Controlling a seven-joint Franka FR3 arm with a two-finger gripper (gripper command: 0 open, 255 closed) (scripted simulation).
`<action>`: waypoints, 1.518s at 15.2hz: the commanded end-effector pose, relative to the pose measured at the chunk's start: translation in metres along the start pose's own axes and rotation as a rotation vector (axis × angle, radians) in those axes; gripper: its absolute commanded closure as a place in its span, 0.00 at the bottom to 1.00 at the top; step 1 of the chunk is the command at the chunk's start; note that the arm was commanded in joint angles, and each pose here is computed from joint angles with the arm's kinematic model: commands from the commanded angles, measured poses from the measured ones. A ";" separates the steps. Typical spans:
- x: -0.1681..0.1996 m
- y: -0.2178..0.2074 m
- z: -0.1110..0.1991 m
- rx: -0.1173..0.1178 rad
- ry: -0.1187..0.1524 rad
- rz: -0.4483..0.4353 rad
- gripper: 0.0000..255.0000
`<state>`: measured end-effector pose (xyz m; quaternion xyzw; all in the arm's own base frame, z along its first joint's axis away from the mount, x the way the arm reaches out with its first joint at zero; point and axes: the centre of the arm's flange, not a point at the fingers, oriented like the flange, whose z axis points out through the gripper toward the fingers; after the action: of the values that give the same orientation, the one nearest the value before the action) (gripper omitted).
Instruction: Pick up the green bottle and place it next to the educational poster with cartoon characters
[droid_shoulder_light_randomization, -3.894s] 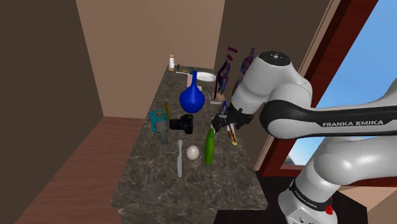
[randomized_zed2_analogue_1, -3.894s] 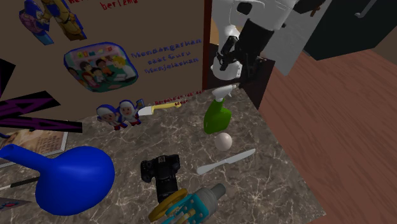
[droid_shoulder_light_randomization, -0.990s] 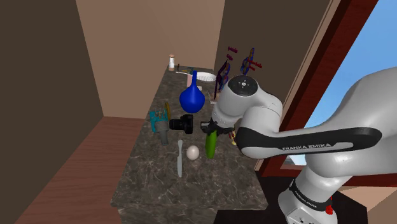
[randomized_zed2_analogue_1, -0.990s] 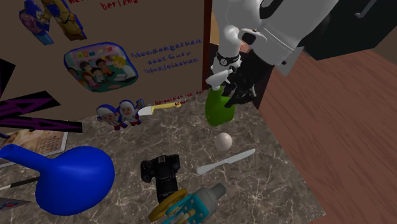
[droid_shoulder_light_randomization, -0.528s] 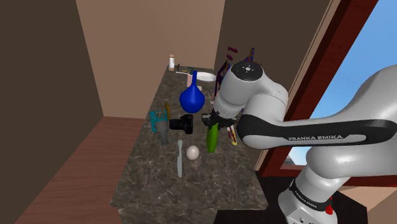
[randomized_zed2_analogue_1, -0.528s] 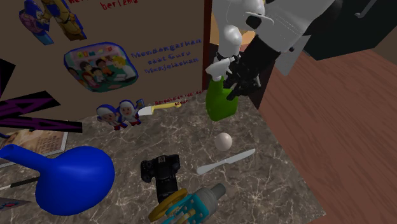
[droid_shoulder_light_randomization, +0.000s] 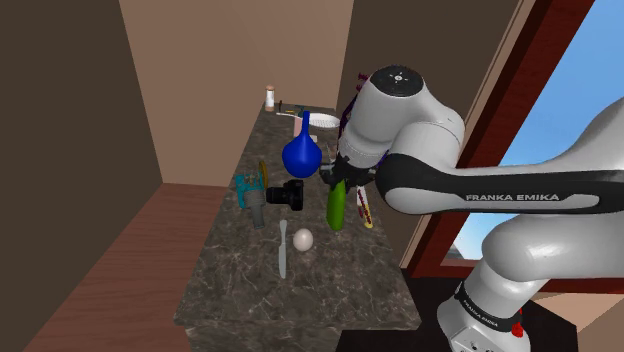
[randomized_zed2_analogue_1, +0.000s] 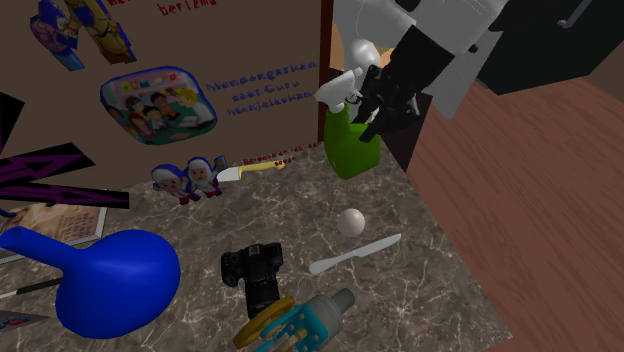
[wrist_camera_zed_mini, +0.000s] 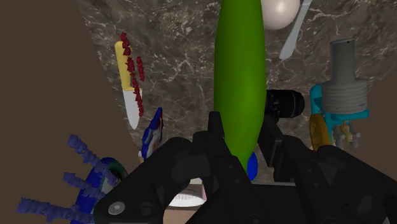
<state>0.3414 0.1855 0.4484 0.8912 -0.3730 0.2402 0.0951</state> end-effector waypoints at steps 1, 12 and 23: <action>0.006 0.001 -0.009 0.000 0.000 0.000 1.00; 0.035 0.000 -0.059 0.000 0.000 0.000 1.00; 0.064 -0.001 -0.110 0.000 0.000 0.000 1.00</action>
<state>0.3407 0.1855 0.5704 0.8912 -0.3730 0.2401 0.0951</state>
